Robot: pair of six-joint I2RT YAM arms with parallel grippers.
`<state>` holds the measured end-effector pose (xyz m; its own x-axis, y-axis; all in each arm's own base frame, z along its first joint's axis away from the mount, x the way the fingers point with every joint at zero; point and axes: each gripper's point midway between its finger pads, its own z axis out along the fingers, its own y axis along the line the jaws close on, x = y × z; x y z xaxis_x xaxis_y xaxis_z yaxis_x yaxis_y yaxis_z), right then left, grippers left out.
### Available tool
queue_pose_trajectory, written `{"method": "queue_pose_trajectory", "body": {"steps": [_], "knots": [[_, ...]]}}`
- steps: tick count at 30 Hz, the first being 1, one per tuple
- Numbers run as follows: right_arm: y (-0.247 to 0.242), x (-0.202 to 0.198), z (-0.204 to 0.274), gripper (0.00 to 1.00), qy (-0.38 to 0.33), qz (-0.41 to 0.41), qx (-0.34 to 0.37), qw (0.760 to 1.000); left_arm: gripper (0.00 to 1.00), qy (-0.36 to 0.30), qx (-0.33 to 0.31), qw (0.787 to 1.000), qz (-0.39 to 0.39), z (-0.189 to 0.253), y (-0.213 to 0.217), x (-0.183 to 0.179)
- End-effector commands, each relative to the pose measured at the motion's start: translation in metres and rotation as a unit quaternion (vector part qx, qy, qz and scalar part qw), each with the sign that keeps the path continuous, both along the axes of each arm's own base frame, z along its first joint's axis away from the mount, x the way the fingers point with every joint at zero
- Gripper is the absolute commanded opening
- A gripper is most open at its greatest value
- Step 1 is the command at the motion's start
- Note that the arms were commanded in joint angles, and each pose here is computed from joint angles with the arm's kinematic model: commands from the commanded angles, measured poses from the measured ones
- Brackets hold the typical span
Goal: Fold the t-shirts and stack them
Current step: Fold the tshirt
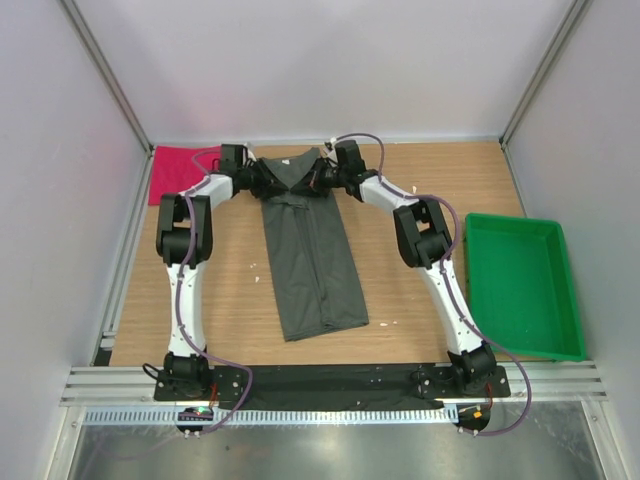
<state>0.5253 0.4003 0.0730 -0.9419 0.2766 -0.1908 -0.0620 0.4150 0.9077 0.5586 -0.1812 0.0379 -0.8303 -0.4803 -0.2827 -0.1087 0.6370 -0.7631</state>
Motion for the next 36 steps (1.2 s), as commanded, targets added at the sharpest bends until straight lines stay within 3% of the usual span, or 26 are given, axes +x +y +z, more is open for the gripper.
{"method": "queue_pose_trajectory", "body": {"steps": [1,8,19,24,36], "knots": [[-0.004,-0.015,-0.017,0.05,0.01,0.026,-0.016,0.999,0.24,-0.018,-0.008,1.0,0.01,0.007,0.008,0.012],[-0.016,-0.023,-0.032,0.05,0.002,0.041,-0.063,0.997,0.24,-0.012,-0.018,1.0,0.003,0.006,0.005,0.009],[-0.012,0.0,0.021,0.04,-0.034,0.026,-0.042,0.998,0.33,-0.077,-0.02,0.997,-0.002,0.067,0.007,0.013],[-0.005,0.0,0.019,0.05,-0.028,0.021,-0.035,0.999,0.32,-0.059,-0.018,0.998,0.019,0.055,0.011,0.012],[0.02,-0.023,-0.035,0.05,0.025,0.031,-0.039,0.998,0.3,0.006,-0.006,0.999,0.046,0.001,0.02,0.003]]}}
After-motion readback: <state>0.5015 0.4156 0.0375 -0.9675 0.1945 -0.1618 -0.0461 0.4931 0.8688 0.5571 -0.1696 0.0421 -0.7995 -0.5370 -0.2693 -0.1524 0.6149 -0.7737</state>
